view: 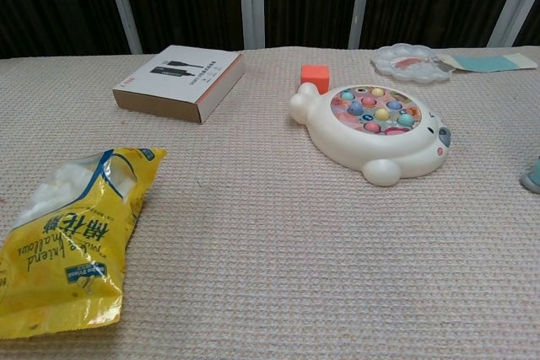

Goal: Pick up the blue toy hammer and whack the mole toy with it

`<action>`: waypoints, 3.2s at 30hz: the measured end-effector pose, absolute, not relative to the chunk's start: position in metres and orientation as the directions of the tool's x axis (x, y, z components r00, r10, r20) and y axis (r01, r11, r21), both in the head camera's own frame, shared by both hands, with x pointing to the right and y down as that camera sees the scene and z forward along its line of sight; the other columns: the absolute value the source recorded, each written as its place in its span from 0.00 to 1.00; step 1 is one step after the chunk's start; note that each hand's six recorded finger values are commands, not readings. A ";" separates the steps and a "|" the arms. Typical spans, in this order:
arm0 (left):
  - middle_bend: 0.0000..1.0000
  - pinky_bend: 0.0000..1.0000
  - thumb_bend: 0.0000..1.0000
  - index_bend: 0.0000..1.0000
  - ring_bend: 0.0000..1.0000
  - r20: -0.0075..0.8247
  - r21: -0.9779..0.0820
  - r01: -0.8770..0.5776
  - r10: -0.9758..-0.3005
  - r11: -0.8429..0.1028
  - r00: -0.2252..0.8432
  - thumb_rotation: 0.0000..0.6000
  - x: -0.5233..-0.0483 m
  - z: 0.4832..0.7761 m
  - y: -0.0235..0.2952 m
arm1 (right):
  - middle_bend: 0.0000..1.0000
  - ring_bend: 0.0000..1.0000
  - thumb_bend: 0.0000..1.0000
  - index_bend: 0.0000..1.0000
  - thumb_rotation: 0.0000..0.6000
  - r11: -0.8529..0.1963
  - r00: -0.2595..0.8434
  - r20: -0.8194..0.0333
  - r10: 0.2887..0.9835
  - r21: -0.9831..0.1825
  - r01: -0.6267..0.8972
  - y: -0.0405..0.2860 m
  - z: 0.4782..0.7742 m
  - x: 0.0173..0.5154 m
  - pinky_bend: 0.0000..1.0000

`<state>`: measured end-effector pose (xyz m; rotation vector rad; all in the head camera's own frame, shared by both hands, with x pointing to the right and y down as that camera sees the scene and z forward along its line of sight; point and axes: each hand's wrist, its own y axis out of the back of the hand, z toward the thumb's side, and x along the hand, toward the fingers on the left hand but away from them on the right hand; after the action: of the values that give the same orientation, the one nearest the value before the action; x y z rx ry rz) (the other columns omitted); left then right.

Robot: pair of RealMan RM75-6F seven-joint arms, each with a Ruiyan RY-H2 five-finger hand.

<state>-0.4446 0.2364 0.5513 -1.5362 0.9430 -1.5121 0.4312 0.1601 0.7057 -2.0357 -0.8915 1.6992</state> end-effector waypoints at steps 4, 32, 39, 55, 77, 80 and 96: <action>0.00 0.00 0.15 0.00 0.00 0.431 -0.902 0.011 -0.902 -0.431 0.021 1.00 -0.445 0.552 0.236 | 0.40 0.25 0.61 0.41 1.00 -0.745 0.088 -0.751 0.655 -0.621 0.242 0.160 0.706 0.431 0.17; 0.00 0.00 0.15 0.00 0.00 0.430 -0.903 0.015 -0.902 -0.430 0.019 1.00 -0.444 0.551 0.235 | 0.62 0.46 0.80 0.71 1.00 -0.723 0.110 -0.722 0.683 -0.646 0.244 0.157 0.701 0.427 0.27; 0.00 0.00 0.15 0.00 0.00 0.429 -0.903 0.017 -0.903 -0.429 0.020 1.00 -0.443 0.551 0.235 | 0.67 0.50 0.82 0.77 1.00 -0.712 0.124 -0.707 0.697 -0.659 0.245 0.155 0.696 0.425 0.30; 0.00 0.00 0.15 0.00 0.00 0.431 -0.902 0.021 -0.902 -0.431 0.023 1.00 -0.440 0.550 0.235 | 0.76 0.60 0.89 0.90 1.00 -0.677 0.175 -0.658 0.732 -0.677 0.287 0.153 0.687 0.415 0.38; 0.00 0.00 0.15 0.00 0.00 0.443 -0.897 0.018 -0.896 -0.442 0.042 1.00 -0.435 0.557 0.231 | 0.84 0.69 0.98 1.00 1.00 -0.632 0.410 -0.528 0.743 -0.756 0.170 0.083 0.644 0.299 0.46; 0.00 0.00 0.15 0.00 0.00 0.449 -0.894 0.016 -0.893 -0.448 0.039 1.00 -0.437 0.560 0.231 | 0.84 0.69 0.98 1.00 1.00 -0.627 0.425 -0.532 0.732 -0.770 0.116 0.071 0.645 0.282 0.46; 0.00 0.00 0.15 0.00 0.00 0.480 -0.877 0.006 -0.877 -0.480 0.016 1.00 -0.447 0.572 0.228 | 0.85 0.69 0.99 1.00 1.00 -0.635 0.392 -0.609 0.689 -0.768 -0.076 0.041 0.672 0.232 0.46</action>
<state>-0.4467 0.2281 0.5720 -1.5738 0.9154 -1.5538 0.2324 0.0405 0.6724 -1.9092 -0.5263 1.3100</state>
